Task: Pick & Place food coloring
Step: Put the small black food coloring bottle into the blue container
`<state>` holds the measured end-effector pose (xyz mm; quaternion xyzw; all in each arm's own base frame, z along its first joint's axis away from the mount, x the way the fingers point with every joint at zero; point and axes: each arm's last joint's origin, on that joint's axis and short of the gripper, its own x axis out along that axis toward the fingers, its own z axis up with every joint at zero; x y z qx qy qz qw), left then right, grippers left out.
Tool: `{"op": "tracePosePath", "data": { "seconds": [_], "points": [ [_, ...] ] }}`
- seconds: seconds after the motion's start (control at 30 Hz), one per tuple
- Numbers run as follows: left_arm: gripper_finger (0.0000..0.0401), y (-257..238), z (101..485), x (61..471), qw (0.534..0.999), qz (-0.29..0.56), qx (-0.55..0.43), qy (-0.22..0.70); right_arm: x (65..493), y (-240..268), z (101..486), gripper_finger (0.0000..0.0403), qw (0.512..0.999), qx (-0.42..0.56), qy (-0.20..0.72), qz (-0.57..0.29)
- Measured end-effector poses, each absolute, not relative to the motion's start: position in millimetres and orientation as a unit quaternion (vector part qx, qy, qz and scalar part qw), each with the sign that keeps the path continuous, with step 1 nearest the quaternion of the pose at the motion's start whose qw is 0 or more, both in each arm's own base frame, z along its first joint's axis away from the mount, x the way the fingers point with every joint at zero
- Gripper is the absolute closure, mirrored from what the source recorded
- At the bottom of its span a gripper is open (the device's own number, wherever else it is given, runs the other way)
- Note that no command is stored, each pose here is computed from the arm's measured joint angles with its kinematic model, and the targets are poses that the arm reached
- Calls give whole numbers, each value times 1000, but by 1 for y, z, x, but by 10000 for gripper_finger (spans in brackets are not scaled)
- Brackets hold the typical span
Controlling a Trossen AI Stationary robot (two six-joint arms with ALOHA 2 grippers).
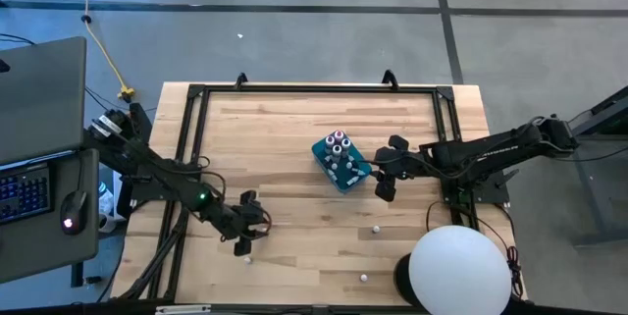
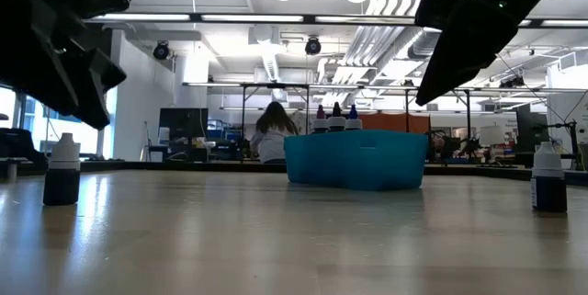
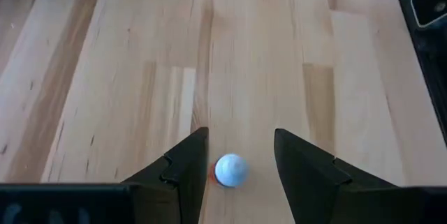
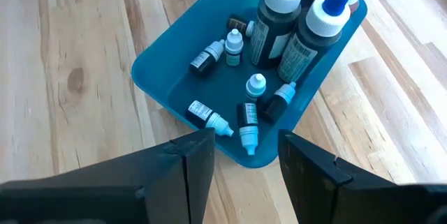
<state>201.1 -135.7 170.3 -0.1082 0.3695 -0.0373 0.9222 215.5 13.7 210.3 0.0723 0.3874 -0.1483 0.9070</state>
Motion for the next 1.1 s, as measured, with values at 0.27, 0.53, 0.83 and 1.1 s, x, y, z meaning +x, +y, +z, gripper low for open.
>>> {"op": "tracePosePath", "data": {
  "seconds": [0.27,0.53,0.83,1.1],
  "points": [
    [240,-137,147,203,912,-36,-99,397,216,14,211,254,908,73,386,-148],
    [266,-141,129,209,910,-30,-77,407,216,14,211,254,909,75,384,-145],
    [352,-143,139,218,934,14,-43,356,216,14,211,254,909,74,382,-147],
    [313,-136,211,275,970,39,65,229,219,14,214,254,917,67,366,-142]
  ]
}}
